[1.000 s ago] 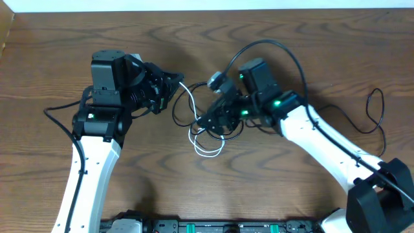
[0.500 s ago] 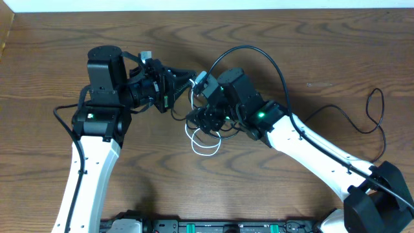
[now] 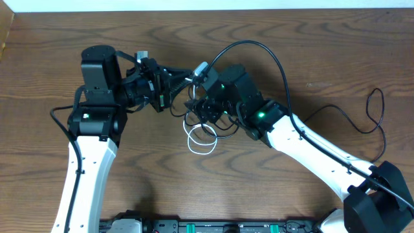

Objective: Untangle cables

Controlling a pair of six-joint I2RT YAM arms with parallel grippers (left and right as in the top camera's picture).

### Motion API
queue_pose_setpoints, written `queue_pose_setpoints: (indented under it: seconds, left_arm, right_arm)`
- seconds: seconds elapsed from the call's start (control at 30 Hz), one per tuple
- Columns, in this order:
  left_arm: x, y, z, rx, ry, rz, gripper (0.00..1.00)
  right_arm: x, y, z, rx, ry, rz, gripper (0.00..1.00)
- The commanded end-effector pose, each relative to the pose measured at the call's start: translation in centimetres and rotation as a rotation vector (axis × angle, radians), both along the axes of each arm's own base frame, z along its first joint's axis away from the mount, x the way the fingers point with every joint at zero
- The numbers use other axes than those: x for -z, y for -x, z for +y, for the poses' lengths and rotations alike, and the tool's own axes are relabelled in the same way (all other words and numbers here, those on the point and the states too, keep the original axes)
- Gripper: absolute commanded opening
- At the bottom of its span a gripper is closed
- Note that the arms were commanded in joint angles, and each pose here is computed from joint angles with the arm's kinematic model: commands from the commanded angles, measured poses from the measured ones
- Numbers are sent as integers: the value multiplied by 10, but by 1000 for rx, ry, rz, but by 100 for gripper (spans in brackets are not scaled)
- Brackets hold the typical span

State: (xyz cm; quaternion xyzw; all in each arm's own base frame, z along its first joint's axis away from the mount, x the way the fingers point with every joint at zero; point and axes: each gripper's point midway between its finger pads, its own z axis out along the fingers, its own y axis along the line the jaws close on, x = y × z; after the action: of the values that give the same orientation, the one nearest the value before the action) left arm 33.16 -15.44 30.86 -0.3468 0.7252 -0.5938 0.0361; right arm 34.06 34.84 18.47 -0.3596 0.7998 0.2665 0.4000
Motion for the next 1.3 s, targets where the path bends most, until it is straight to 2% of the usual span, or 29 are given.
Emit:
queue_pose_setpoints:
  seconds: [0.0,0.2,0.37,0.87,1.0,1.1,1.27]
  left_arm:
    - [-11,4,-4,39,28,-12,8]
    - [-11,-2,8,1,26,-13,8]
    - [-11,-6,18,-29,24,-15,8]
    - [-11,-5,18,-18,17,-32,8]
    - [-11,-5,18,-8,8,-51,8]
    - [-11,-5,18,4,-12,-86,8]
    - [-11,-4,18,18,-35,-126,8]
  right_arm:
    - [-10,2,11,-40,-59,-4,75]
    - [-15,22,23,-162,-116,41,75]
    - [-9,32,23,-194,-109,89,76]
    - [-29,2,11,-91,-214,98,76]
    - [-22,-5,7,-29,-206,122,80]
    - [-13,-7,8,24,-230,208,97]
    - [4,-5,14,71,-273,351,99]
